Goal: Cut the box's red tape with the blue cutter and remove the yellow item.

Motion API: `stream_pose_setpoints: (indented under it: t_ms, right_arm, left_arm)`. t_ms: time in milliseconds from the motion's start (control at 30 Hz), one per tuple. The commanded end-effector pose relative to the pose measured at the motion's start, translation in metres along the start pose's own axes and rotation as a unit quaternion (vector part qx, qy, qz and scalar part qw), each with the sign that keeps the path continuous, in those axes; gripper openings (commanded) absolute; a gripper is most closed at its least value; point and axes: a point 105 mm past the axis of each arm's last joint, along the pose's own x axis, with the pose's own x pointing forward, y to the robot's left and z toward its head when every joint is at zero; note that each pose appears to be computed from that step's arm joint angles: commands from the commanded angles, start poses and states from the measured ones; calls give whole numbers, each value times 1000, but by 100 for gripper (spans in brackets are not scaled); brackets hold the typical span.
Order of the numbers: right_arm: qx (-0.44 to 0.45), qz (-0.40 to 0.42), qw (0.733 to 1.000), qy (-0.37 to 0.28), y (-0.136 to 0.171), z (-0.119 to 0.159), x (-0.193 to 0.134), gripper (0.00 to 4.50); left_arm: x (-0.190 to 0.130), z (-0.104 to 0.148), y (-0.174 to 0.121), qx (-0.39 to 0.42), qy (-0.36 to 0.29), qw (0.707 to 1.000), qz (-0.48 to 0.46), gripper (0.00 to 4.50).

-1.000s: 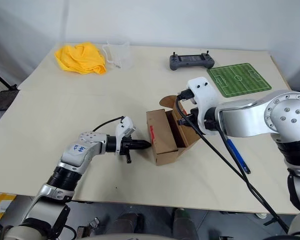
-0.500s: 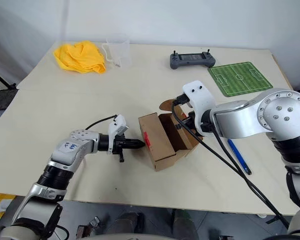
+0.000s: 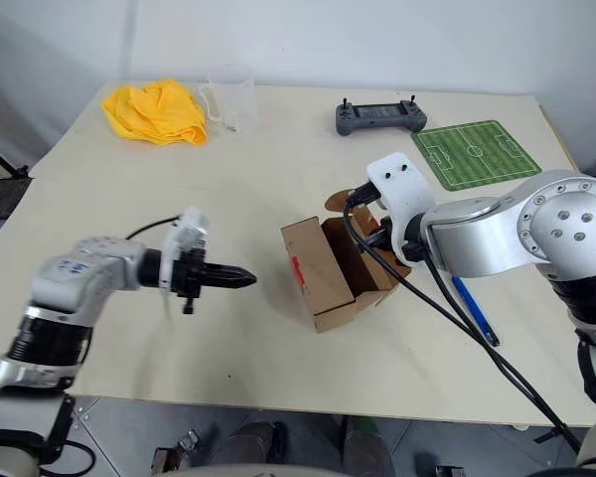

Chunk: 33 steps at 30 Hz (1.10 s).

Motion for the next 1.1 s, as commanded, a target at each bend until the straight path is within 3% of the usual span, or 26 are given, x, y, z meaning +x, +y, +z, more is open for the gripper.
stream_pose_setpoints:
  t_ms: [33,200,367,567,800,1100]
  right_arm:
    - [1,-5,1000,-24,-1,9,-9,4]
    - [6,-8,1000,-18,-3,7,-7,4]
    - [8,-9,1000,-16,-4,5,-6,4]
    - [9,-11,1000,-15,-4,2,-6,4]
    - [-7,-1,1000,-22,-3,5,-14,4]
    - [-65,52,996,-23,13,14,-26,4]
  left_arm:
    - [3,39,-27,40,-54,995,-75,0]
    - [43,67,-34,90,-93,986,-101,0]
    - [83,65,-23,126,-57,987,-81,0]
    - [109,60,-18,162,-16,984,-73,0]
    - [97,46,-12,147,7,986,-74,0]
    - [55,11,2,75,50,995,-41,0]
